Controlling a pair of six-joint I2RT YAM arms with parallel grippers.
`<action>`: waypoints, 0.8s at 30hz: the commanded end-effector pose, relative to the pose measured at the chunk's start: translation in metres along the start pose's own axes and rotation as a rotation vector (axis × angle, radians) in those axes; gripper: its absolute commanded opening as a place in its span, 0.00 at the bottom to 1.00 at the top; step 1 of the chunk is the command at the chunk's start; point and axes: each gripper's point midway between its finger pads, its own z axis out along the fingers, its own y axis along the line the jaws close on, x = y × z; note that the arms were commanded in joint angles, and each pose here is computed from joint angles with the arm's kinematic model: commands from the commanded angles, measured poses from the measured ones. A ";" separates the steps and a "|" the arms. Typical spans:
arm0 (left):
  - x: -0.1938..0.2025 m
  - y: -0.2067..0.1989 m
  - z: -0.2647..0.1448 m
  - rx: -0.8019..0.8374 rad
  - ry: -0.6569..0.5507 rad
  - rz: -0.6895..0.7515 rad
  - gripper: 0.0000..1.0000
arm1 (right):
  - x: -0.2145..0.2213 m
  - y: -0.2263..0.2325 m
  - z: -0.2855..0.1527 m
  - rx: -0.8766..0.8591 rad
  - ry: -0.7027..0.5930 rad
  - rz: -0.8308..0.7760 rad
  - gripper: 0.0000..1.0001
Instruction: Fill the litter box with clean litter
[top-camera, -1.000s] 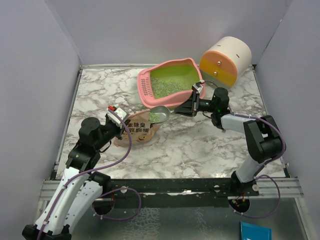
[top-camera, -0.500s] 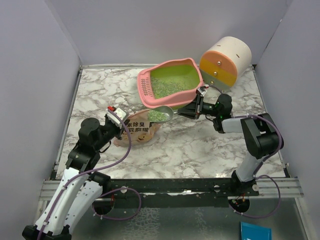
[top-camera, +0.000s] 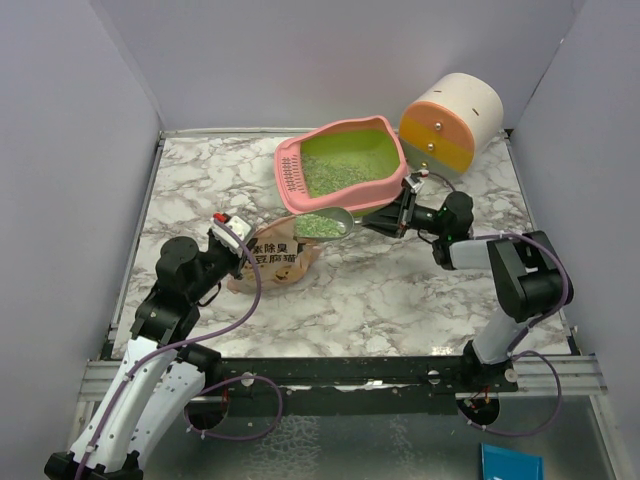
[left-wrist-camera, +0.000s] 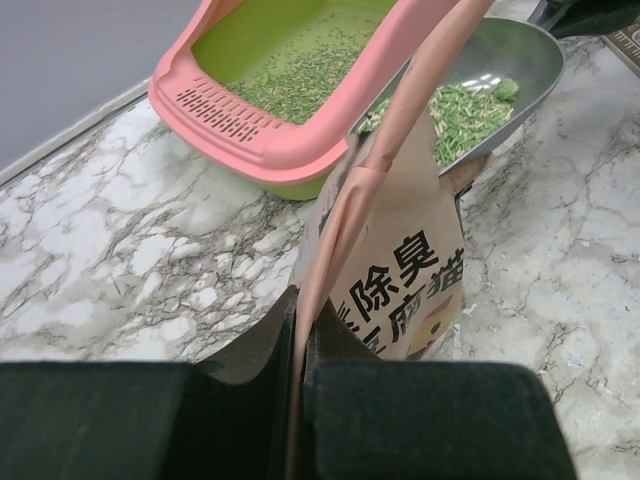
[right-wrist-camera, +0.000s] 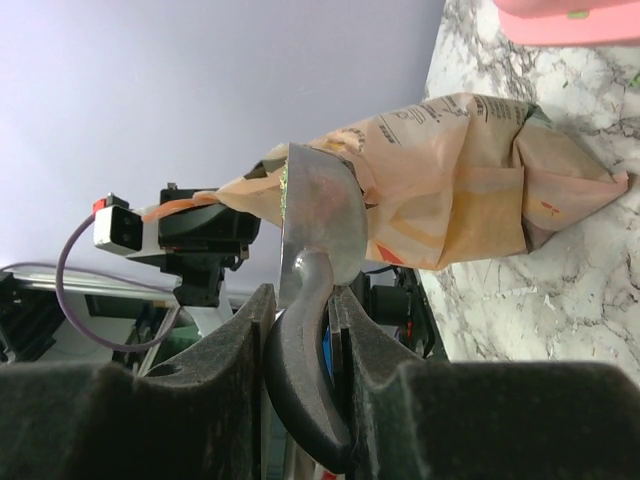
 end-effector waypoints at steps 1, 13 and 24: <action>-0.035 0.012 -0.004 -0.060 -0.121 0.020 0.00 | -0.024 0.020 -0.010 -0.020 -0.107 -0.065 0.01; -0.042 0.013 -0.006 -0.063 -0.140 0.018 0.00 | -0.068 0.057 -0.016 -0.016 -0.164 -0.150 0.01; -0.047 0.010 -0.010 -0.052 -0.149 0.020 0.00 | -0.151 0.116 -0.012 0.044 -0.288 -0.331 0.01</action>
